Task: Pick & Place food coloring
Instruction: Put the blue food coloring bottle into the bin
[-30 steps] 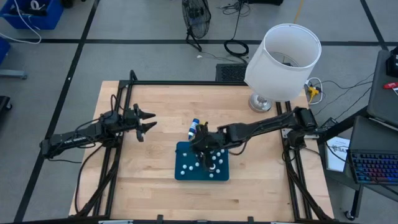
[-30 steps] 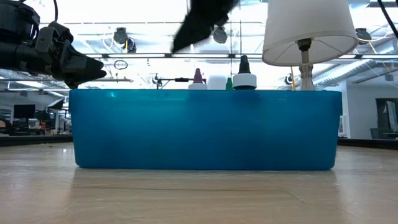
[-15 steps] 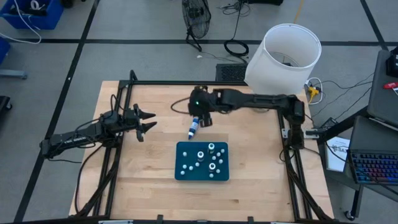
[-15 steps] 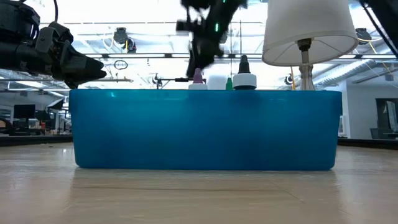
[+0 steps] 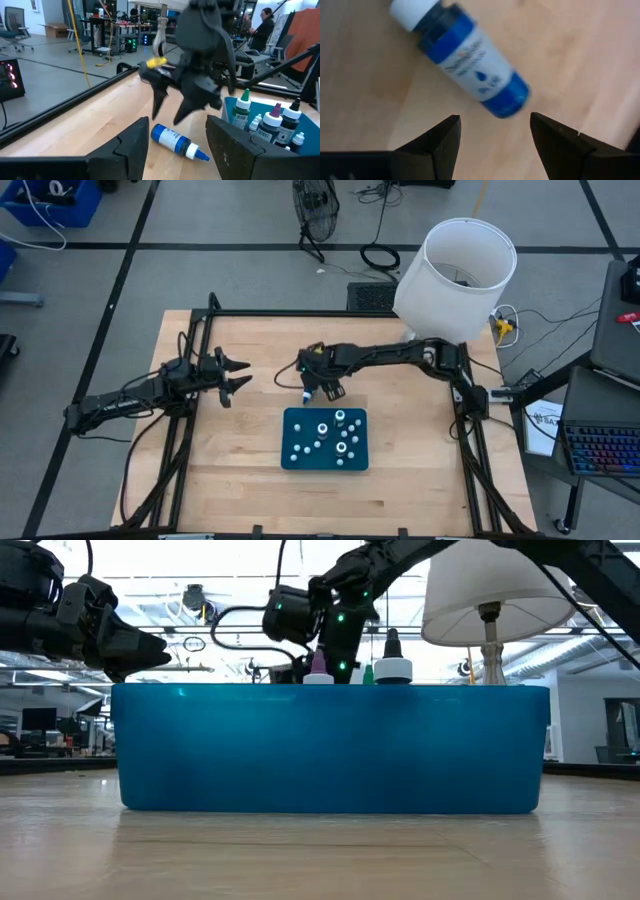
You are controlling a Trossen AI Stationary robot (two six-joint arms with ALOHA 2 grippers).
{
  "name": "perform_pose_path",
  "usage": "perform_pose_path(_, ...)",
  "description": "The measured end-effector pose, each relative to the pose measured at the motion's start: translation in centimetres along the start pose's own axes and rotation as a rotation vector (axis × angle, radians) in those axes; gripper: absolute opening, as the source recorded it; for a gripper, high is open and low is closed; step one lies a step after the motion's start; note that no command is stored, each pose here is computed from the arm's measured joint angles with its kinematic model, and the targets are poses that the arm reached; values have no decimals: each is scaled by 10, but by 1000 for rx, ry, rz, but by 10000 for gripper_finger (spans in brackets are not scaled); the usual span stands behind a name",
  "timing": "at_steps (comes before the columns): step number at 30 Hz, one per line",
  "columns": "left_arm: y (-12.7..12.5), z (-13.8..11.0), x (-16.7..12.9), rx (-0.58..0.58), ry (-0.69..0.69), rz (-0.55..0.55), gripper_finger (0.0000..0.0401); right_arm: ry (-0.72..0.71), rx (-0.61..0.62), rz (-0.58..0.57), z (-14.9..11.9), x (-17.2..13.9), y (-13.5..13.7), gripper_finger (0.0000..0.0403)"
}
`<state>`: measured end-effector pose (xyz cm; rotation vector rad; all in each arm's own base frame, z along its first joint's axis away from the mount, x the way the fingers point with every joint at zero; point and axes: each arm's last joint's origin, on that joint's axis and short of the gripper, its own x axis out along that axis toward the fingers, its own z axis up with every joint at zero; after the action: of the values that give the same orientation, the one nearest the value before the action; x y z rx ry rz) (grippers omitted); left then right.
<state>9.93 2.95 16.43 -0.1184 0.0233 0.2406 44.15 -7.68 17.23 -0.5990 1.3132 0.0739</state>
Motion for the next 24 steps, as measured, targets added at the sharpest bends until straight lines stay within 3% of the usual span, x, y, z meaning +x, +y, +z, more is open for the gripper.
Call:
perform_pose_path(5, 0, 0, 0, 0, 0, 0, 191, 1, -52, 4, 7, 10, 9, 228)
perform_pose_path(13, 0, 0, 0, 0, 1, 0, 203, -29, -109, -88, 13, 8, 5, 228)
perform_pose_path(24, 0, 0, 0, 0, 1, 0, 196, -117, -84, 12, 9, 17, 8, 228)
